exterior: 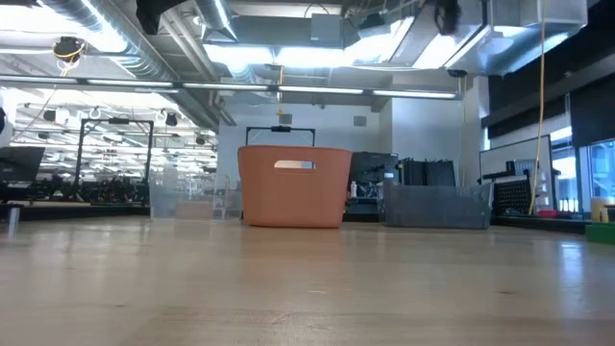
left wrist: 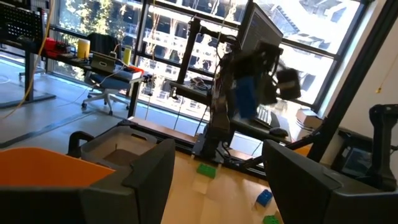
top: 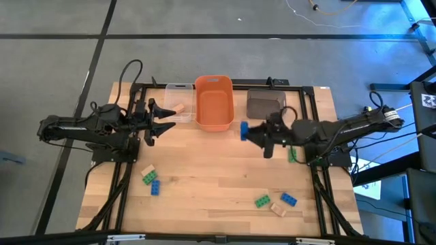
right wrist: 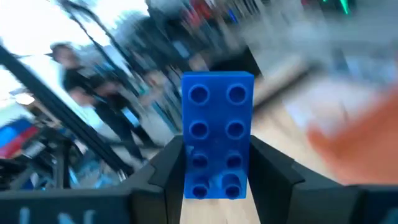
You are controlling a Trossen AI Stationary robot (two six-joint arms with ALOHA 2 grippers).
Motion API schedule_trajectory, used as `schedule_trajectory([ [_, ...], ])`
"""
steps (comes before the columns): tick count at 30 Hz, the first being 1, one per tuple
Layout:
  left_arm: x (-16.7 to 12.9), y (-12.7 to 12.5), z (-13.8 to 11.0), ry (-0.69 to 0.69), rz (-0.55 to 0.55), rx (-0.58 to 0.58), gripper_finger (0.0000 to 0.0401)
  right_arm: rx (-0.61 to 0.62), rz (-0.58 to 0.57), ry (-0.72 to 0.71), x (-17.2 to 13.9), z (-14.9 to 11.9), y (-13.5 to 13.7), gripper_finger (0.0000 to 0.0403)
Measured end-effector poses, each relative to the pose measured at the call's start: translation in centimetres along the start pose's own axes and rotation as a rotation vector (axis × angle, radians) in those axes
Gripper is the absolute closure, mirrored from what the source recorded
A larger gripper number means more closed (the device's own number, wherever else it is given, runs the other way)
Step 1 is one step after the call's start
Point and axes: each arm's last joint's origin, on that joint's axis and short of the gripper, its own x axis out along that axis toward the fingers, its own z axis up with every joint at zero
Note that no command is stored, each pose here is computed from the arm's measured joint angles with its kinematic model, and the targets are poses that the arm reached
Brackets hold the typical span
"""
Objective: Sort & place blocks by color
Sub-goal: Put the top right blue game piece into the black bin
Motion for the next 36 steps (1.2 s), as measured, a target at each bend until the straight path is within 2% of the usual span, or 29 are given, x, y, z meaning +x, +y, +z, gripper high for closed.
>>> schedule_trajectory([
  [4,0.0,0.0,0.0,-0.001,0.000,0.000,0.0167,-0.068,0.068,-0.089,0.2,1.2,0.1,0.0266],
  [11,0.0,0.0,0.0,-0.001,0.000,0.000,0.0167,-0.062,0.105,-0.074,0.3,1.3,0.1,0.0266],
  [16,0.0,0.0,0.0,-0.001,0.000,-0.001,0.0167,-0.057,0.105,-0.074,0.3,1.3,0.0,0.0266],
  [18,0.0,0.0,0.0,-0.003,0.006,0.000,0.0167,-0.050,0.066,-0.092,0.4,1.6,-0.3,0.0266],
  [22,0.0,0.0,0.0,-0.005,0.013,-0.001,0.0167,-0.093,-0.139,-0.027,0.9,4.2,-1.8,0.0266],
  [25,0.0,0.0,0.0,-0.005,0.015,-0.001,0.0167,-0.100,-0.373,0.109,1.4,6.6,-3.9,0.0266],
  [29,0.0,0.0,0.1,-0.012,0.017,-0.002,0.0167,-0.099,-0.714,0.320,1.7,9.0,-8.2,0.0266],
  [32,0.0,0.1,0.1,-0.017,0.035,-0.002,0.0167,-0.076,-0.916,0.468,1.8,9.1,-12.3,0.0266],
  [36,0.0,0.1,0.2,-0.024,0.039,-0.003,0.0167,-0.018,-1.095,0.641,2.0,7.6,-17.5,0.0266],
])
